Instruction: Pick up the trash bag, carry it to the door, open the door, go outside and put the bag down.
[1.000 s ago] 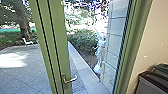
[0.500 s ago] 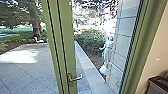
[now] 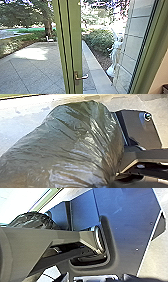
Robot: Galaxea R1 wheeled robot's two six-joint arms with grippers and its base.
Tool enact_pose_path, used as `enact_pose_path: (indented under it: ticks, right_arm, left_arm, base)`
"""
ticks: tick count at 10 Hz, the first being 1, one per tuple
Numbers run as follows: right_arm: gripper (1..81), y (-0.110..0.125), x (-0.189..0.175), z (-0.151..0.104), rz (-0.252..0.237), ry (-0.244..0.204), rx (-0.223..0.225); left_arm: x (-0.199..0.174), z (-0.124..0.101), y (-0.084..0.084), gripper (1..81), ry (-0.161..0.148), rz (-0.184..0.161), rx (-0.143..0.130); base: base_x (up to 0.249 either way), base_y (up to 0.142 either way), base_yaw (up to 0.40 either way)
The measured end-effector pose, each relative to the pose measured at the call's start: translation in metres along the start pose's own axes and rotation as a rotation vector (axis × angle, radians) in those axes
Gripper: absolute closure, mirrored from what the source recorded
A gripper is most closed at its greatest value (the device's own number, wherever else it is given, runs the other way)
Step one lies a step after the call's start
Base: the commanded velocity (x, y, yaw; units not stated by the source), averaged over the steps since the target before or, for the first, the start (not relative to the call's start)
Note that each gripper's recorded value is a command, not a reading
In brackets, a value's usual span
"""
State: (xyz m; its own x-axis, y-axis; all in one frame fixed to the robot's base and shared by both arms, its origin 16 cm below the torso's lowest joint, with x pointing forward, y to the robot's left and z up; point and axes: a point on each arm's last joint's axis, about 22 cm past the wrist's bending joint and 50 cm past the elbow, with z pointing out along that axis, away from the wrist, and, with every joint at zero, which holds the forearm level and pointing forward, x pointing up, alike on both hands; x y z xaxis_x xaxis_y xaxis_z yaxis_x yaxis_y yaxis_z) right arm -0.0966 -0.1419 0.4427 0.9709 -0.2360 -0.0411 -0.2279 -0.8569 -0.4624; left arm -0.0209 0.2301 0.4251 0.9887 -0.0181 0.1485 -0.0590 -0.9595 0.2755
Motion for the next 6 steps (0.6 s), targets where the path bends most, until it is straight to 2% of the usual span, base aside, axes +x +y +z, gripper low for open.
enact_pose_path:
  ticks: [6]
  right_arm:
    - [1.0,0.0059,0.0011,-0.0004,-0.002,0.002,-0.014]
  left_arm:
    - [0.0,0.0001,0.0004,81.1,0.0,0.003,-0.001]
  base:
    - [0.0,0.0,0.238]
